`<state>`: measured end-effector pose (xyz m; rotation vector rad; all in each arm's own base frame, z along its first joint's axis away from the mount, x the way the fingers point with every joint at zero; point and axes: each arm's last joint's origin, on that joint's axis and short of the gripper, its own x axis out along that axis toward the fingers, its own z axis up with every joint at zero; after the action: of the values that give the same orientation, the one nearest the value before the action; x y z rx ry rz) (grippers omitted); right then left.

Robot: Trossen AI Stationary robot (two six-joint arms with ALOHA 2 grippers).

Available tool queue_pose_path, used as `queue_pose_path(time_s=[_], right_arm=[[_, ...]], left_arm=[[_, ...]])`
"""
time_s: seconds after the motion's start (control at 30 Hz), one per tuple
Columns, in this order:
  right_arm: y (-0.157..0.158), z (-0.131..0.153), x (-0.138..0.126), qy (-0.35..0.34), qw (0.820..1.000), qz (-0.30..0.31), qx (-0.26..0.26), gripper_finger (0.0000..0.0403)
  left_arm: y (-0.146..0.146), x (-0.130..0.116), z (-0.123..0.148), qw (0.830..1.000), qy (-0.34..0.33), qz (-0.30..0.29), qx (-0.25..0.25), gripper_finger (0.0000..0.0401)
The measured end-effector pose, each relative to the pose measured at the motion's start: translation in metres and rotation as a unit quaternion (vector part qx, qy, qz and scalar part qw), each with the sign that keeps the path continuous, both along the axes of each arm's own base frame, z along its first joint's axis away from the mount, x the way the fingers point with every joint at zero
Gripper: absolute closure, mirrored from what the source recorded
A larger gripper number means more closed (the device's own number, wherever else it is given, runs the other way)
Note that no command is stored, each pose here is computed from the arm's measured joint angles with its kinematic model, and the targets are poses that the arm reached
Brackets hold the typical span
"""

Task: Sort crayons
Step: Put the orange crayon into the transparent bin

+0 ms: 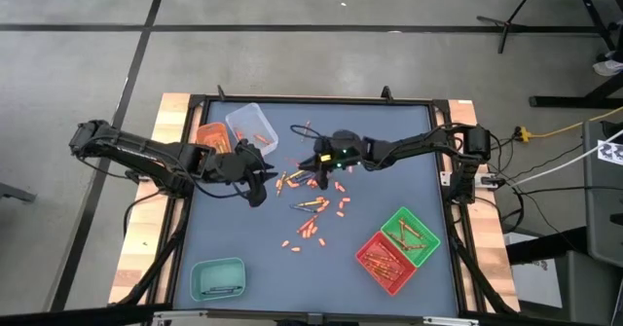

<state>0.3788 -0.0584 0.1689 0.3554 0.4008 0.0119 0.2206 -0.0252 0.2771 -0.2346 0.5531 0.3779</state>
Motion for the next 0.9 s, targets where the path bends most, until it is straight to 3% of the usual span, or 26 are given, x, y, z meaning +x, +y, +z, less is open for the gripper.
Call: queue_pose_path(time_s=[0.3,0.9], right_arm=[[0.004,0.027,0.006,-0.149,0.985,0.087,-0.028,0.0391],[0.004,0.044,0.007,-0.232,0.966,0.091,-0.075,0.0391]], left_arm=[[0.0,0.0,0.001,1.0,-0.004,0.0,-0.001,0.0307],[0.0,0.009,0.016,0.995,-0.095,0.012,-0.005,0.0307]])
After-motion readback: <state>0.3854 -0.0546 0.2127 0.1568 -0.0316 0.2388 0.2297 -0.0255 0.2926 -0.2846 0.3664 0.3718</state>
